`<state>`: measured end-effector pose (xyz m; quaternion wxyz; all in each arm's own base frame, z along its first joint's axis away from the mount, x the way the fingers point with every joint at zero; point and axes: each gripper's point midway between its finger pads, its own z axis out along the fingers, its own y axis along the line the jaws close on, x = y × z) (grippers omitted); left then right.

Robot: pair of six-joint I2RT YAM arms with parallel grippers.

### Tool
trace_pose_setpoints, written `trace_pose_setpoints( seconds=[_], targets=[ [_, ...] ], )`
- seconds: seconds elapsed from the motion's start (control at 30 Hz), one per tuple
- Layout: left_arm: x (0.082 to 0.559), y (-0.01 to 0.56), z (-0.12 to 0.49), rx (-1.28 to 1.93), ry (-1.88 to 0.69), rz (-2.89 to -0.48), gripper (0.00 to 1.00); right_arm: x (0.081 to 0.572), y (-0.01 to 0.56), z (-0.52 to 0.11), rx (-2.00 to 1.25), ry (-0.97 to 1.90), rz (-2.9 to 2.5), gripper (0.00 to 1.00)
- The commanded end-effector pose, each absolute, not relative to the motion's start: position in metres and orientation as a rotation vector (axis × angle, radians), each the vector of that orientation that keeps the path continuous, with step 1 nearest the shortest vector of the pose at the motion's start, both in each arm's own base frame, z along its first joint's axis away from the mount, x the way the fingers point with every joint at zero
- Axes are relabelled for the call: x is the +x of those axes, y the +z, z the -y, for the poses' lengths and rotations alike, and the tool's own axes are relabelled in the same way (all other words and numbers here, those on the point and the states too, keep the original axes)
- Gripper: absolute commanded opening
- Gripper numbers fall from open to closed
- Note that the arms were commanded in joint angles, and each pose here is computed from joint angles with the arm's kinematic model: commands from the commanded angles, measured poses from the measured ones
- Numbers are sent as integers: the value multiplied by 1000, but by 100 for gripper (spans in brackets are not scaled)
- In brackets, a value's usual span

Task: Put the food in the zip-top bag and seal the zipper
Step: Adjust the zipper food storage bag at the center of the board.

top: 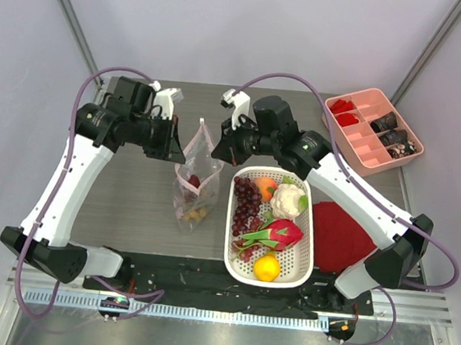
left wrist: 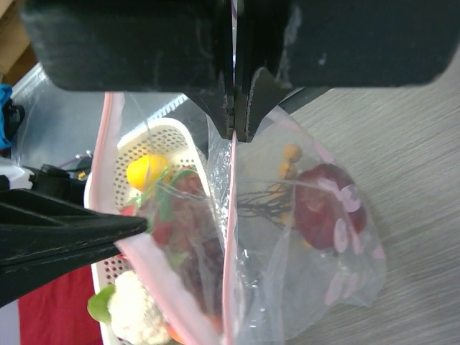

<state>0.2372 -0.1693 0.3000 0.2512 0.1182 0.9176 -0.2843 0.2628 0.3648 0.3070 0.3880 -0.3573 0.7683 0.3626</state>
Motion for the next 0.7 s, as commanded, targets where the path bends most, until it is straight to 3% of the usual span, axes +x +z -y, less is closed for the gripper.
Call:
trace_pose_setpoints(
  seconds=[0.0, 0.2, 0.27, 0.3, 0.37, 0.47, 0.67],
  targets=[
    [235, 325, 148, 297, -686, -2401, 0, 288, 319, -339, -912, 783, -1874, 1],
    [237, 318, 143, 262, -651, -2428, 0, 297, 302, -306, -982, 670, -1871, 4],
    [243, 316, 148, 258, -673, -2432, 0, 286, 311, -310, -1006, 730, -1847, 20],
    [243, 316, 153, 253, -705, -2435, 0, 283, 314, -311, -1014, 746, -1842, 40],
    [250, 313, 157, 243, -720, -2444, 0, 277, 328, -309, -1022, 762, -1813, 65],
    [256, 307, 165, 245, -747, -2462, 0, 264, 339, -295, -1049, 730, -1780, 80],
    [261, 302, 173, 242, -767, -2474, 0, 227, 357, -264, -1123, 695, -1724, 94]
  ],
)
